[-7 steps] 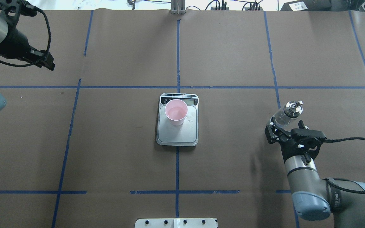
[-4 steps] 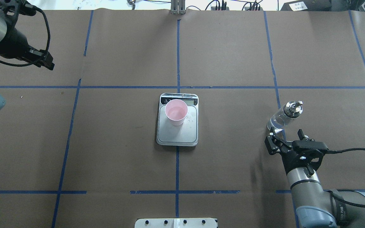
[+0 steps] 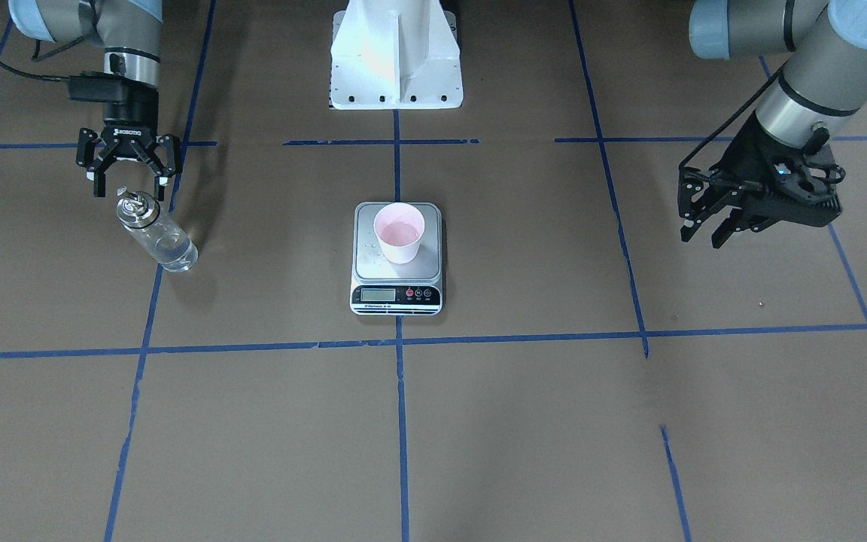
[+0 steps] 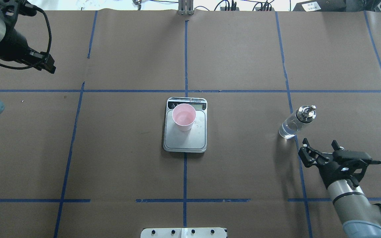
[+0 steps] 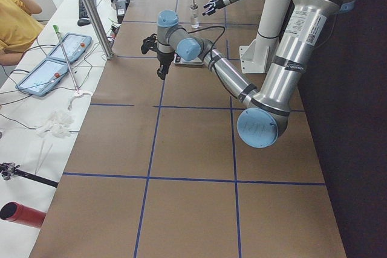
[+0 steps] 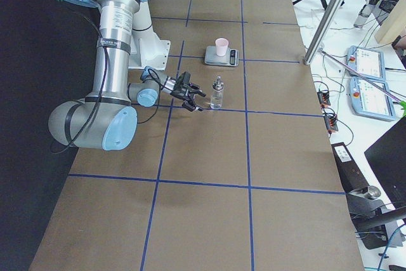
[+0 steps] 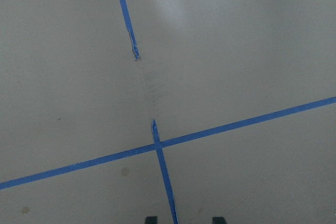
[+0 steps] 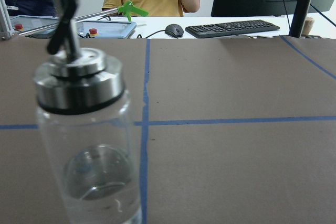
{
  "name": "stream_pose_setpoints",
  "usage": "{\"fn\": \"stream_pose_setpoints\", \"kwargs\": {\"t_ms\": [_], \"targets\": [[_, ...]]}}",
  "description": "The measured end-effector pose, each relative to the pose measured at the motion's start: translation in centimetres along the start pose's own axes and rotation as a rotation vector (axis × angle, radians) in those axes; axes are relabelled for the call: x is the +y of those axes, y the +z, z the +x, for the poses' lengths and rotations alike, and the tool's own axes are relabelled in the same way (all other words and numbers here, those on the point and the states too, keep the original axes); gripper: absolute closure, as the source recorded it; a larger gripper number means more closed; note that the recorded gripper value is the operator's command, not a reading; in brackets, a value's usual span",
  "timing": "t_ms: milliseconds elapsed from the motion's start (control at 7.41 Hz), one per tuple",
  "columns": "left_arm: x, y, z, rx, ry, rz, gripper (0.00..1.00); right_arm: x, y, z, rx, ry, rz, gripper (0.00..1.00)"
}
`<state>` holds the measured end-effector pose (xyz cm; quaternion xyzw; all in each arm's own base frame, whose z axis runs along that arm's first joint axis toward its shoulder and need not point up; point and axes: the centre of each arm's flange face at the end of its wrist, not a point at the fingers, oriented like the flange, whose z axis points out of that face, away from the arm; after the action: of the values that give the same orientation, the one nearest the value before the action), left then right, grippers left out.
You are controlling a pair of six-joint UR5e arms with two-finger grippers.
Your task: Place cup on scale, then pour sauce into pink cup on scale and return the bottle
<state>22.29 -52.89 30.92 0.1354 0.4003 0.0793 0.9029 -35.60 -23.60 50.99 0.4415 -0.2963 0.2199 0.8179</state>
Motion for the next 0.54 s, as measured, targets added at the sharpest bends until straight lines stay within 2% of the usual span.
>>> {"fn": "stream_pose_setpoints", "kwargs": {"t_ms": [270, 540], "targets": [[0.0, 0.1, -0.1, -0.002, 0.004, -0.001, 0.54, 0.1, 0.2, 3.4, -0.009, 0.010, -0.034, 0.00], [-0.3, -0.3, -1.4, -0.013, 0.033, 0.004, 0.54, -0.5, 0.9, 5.2, 0.006, -0.026, -0.078, 0.00]]}}
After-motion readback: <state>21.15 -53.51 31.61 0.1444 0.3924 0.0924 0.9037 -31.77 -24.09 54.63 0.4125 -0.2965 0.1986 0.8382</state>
